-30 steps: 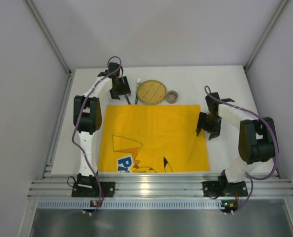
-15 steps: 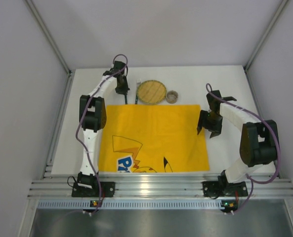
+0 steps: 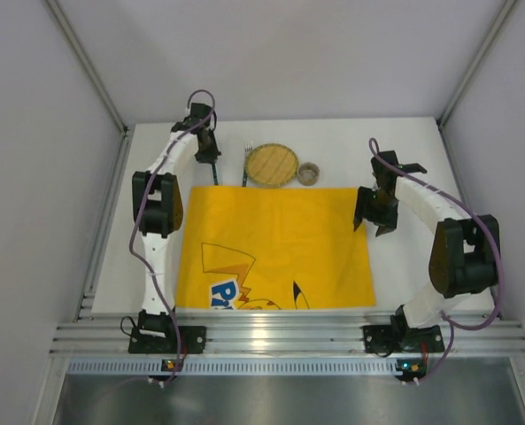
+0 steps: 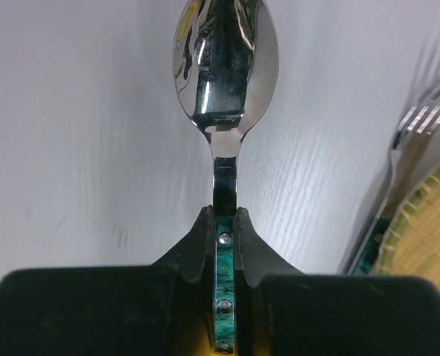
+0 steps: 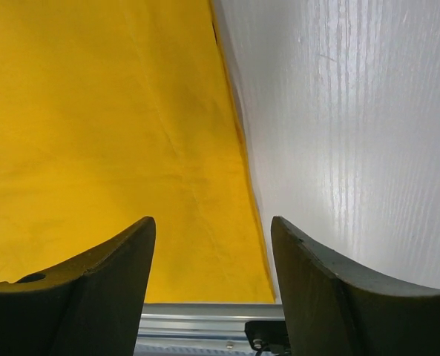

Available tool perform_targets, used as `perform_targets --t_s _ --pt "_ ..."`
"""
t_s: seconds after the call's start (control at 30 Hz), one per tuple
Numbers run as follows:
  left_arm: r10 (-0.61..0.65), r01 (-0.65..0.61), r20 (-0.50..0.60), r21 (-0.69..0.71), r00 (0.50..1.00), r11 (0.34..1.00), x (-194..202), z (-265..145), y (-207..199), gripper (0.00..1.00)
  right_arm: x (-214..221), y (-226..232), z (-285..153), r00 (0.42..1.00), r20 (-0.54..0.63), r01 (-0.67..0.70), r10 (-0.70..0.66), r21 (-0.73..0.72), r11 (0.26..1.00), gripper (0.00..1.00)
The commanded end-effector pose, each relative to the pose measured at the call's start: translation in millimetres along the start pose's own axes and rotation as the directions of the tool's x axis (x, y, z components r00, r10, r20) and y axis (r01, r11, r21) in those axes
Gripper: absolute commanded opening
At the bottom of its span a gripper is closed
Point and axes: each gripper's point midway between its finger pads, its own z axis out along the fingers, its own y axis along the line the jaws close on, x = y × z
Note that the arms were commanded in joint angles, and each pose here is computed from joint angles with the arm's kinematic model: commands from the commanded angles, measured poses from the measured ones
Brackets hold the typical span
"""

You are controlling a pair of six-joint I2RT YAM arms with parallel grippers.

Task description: Set the dinner table for one person

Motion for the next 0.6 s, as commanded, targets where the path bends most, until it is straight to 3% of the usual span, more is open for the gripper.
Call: perform_targets --t_s 0.0,0.37,0.57 --pt "-0.023 -0.003 0.227 0.116 0.974 0.993 -70 -114 -26 0.00 -24 12 -11 0.998 0.053 0.028 -0.027 -0.026 0.999 0.64" --pt "-0.026 0.011 0.116 0.129 0.993 0.992 37 -192 -11 0.00 -47 38 1 0.997 0.064 0.045 -0.041 -0.069 0.997 0.67" --pt "-0.023 0.022 0.001 0.299 1.000 0.954 89 -193 -75 0.00 -51 35 0 0.995 0.087 0.046 -0.042 -0.044 0.998 0.71"
